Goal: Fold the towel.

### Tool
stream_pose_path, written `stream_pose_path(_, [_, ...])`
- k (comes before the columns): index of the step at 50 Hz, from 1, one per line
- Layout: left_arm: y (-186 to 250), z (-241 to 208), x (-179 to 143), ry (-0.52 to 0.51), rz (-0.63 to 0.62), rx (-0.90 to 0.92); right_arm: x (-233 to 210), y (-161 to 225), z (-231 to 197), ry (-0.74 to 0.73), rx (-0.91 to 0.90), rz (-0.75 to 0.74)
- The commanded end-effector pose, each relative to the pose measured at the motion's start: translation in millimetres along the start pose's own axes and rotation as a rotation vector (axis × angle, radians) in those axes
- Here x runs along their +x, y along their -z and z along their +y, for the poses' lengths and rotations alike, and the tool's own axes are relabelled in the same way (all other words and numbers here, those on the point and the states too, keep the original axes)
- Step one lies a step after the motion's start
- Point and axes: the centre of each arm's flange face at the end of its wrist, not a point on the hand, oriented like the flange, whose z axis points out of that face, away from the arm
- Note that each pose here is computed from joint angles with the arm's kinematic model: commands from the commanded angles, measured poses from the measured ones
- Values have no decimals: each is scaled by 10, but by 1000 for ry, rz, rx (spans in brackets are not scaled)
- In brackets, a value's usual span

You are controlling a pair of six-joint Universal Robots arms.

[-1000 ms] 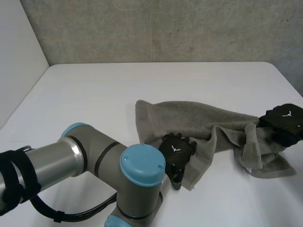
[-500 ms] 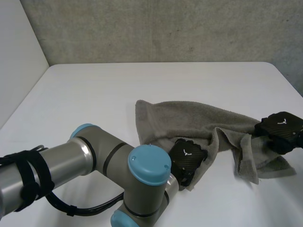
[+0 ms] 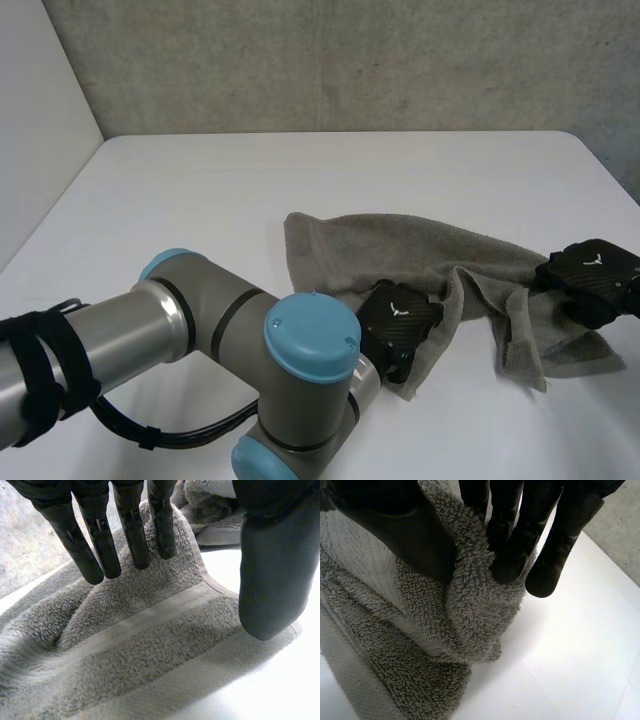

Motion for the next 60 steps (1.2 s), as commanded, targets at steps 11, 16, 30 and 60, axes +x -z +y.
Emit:
stream_pose_path(11, [-61, 179, 53, -7, 36, -45, -44, -32, 43, -10, -10, -22])
stream_pose_path(16, [-106, 181, 58, -8, 35, -38, -43, -30, 47, -12, -11, -21])
stream_pose_path(30, [-181, 117, 55, -7, 46, -5, -56, -41, 73, -16, -17, -28])
stream_pose_path(60, [-231, 15, 23, -7, 38, 31, -105, -77, 131, -34, -29, -51])
